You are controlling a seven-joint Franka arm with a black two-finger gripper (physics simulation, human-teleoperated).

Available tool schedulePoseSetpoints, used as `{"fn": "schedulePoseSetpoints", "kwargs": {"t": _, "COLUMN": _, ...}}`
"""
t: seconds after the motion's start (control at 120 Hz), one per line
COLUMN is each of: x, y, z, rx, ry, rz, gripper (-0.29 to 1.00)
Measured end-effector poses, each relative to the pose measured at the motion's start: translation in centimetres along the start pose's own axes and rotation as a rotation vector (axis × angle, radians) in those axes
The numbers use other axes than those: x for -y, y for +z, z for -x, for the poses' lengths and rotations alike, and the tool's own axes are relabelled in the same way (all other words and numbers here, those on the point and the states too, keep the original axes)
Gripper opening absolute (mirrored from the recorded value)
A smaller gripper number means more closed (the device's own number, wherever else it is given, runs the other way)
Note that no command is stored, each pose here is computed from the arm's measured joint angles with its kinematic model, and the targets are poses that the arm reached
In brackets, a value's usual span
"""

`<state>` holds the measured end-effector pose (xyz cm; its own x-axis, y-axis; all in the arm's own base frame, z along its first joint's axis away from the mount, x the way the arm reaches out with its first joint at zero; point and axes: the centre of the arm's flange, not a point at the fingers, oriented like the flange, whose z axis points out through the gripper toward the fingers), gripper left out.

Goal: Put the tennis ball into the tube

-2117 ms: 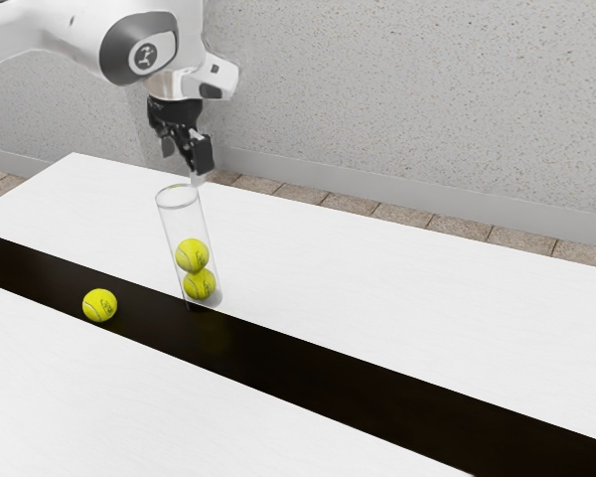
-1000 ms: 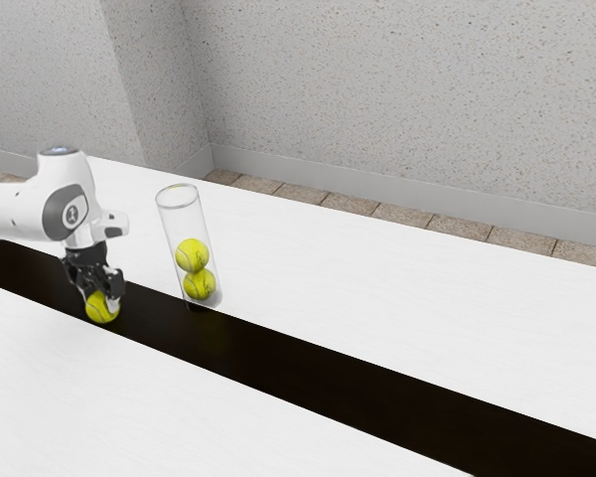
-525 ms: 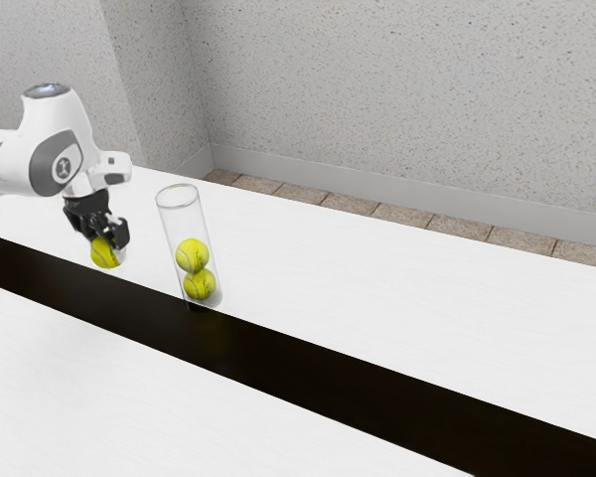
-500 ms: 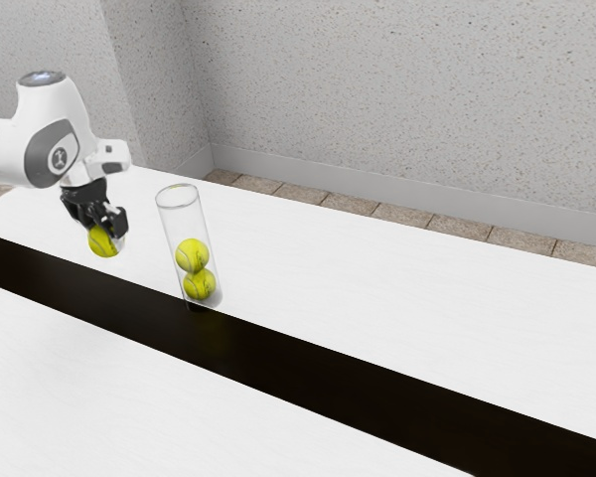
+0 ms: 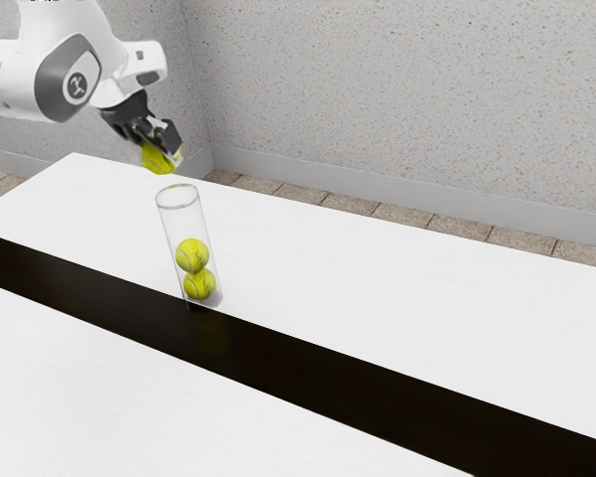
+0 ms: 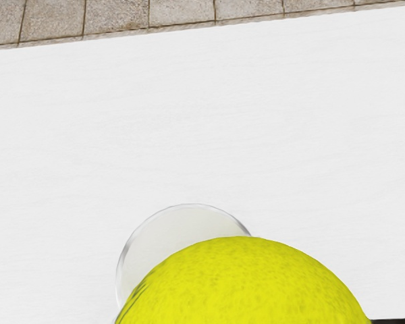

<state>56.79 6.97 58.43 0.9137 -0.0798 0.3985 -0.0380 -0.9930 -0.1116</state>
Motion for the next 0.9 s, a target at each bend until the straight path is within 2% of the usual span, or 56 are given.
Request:
{"fn": "schedulePoseSetpoints", "kwargs": {"t": 0.125, "x": 0.1, "y": 3.1, "z": -0.8, "rx": 0.029, "ry": -0.019, "rz": 0.045, "gripper": 0.13}}
{"fn": "schedulePoseSetpoints", "kwargs": {"t": 0.3, "x": 0.8, "y": 4.7, "z": -1.4, "rx": 0.04, "ry": -0.033, "rz": 0.084, "gripper": 0.41}}
{"fn": "schedulePoseSetpoints", "kwargs": {"t": 0.567, "x": 1.4, "y": 4.8, "z": -1.9, "rx": 0.039, "ry": -0.006, "rz": 0.106, "gripper": 0.62}}
{"fn": "schedulePoseSetpoints", "kwargs": {"t": 0.725, "x": 0.6, "y": 1.5, "z": -2.0, "rx": 0.136, "ry": 0.042, "rz": 0.133, "gripper": 0.66}}
{"fn": "schedulePoseSetpoints", "kwargs": {"t": 0.9, "x": -1.6, "y": -0.4, "z": -1.6, "rx": 0.267, "ry": 0.14, "rz": 0.115, "gripper": 0.69}}
